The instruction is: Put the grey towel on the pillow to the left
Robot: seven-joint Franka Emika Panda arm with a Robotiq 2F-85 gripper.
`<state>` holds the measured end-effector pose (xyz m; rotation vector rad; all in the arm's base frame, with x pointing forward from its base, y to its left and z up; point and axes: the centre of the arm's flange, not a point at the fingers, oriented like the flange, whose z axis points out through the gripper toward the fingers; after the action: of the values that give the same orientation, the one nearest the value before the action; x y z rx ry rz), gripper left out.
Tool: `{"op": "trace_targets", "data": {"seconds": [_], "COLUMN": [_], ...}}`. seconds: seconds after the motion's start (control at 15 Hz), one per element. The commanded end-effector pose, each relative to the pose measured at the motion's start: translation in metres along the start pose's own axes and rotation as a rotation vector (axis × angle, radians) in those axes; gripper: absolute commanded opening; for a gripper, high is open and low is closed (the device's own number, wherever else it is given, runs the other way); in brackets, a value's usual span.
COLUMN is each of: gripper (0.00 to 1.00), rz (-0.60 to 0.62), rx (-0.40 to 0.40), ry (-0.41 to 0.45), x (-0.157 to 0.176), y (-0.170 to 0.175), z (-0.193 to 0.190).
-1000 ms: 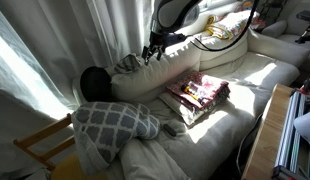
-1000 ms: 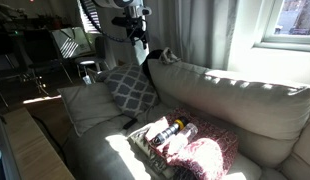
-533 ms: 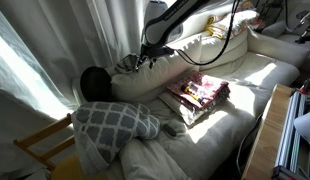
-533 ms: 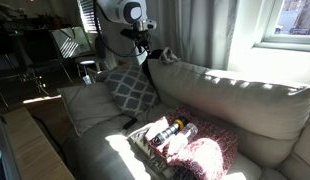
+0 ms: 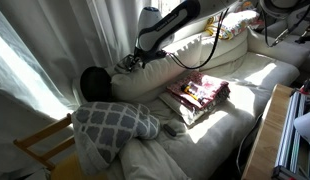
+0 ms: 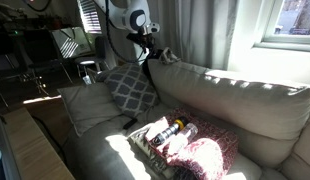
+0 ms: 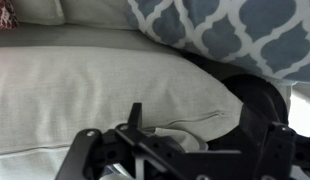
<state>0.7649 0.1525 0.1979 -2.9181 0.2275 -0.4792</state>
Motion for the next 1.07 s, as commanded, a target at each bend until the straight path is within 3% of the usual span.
{"op": "trace_targets", "data": {"seconds": [0.0, 0.27, 0.93, 1.0], "gripper": [1.0, 1.0, 1.0, 0.93], "rz": [0.0, -0.031, -0.383, -0.395], "rx": [0.001, -0.069, -0.03, -0.035], "ry": [0.002, 0.085, 0.36, 0.373], "x": [0.001, 0.029, 0.047, 0.047], "y": [0.0, 0.025, 0.031, 0.032], "z": [0.0, 0.011, 0.047, 0.051]}}
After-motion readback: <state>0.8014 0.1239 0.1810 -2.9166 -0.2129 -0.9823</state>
